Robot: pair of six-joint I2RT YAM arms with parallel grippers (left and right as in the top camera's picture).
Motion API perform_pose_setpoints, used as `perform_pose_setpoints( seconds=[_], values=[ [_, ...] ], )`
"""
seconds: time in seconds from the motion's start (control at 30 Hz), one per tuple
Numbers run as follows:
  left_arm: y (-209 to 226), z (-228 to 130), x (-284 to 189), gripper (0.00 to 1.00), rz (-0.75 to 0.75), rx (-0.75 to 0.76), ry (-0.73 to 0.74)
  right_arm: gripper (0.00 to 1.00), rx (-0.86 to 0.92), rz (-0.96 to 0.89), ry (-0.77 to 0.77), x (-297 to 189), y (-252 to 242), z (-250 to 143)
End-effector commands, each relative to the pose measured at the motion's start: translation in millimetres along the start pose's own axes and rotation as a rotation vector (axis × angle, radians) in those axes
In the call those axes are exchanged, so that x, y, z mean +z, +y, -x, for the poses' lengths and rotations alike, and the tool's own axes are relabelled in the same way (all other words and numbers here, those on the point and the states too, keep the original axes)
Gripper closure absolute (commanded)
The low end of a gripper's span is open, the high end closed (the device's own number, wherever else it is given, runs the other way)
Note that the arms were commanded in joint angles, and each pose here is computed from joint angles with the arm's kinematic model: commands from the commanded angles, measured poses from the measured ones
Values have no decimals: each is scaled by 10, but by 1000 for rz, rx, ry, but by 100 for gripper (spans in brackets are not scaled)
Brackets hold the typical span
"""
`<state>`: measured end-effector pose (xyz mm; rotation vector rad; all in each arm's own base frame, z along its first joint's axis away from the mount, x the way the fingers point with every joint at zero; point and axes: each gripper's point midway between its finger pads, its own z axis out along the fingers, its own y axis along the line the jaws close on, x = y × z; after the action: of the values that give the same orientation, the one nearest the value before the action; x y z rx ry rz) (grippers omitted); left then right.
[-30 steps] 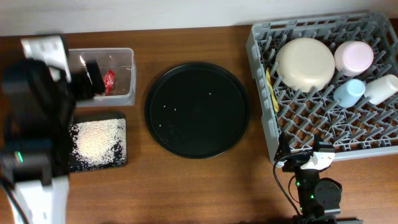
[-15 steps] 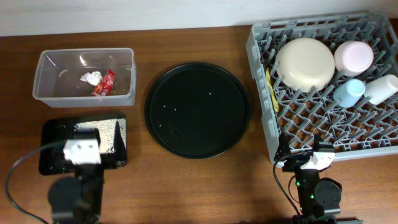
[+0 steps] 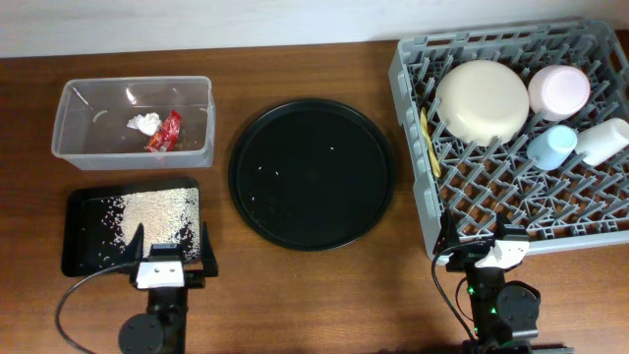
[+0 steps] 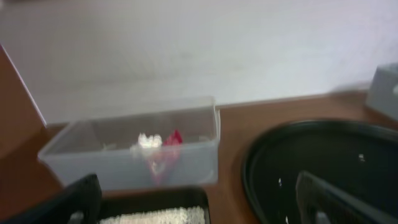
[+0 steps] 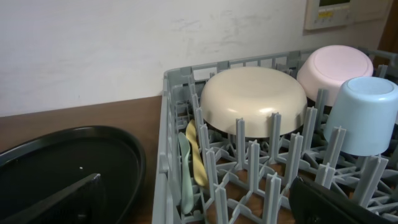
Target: Sort waste into correct bins and load items into the dishwasher rack
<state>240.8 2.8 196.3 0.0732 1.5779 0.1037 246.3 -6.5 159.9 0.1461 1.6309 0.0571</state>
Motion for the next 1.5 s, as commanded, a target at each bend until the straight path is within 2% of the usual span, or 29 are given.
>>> perform_pose_setpoints(
  seconds=[0.0, 1.47],
  values=[
    [-71, -351, 55, 1, -20, 12, 53, 2, 7, -9, 6, 0, -23, -27],
    [-103, -384, 53, 1, -32, 13, 65, 2, 7, -9, 6, 0, -23, -27]
  ],
)
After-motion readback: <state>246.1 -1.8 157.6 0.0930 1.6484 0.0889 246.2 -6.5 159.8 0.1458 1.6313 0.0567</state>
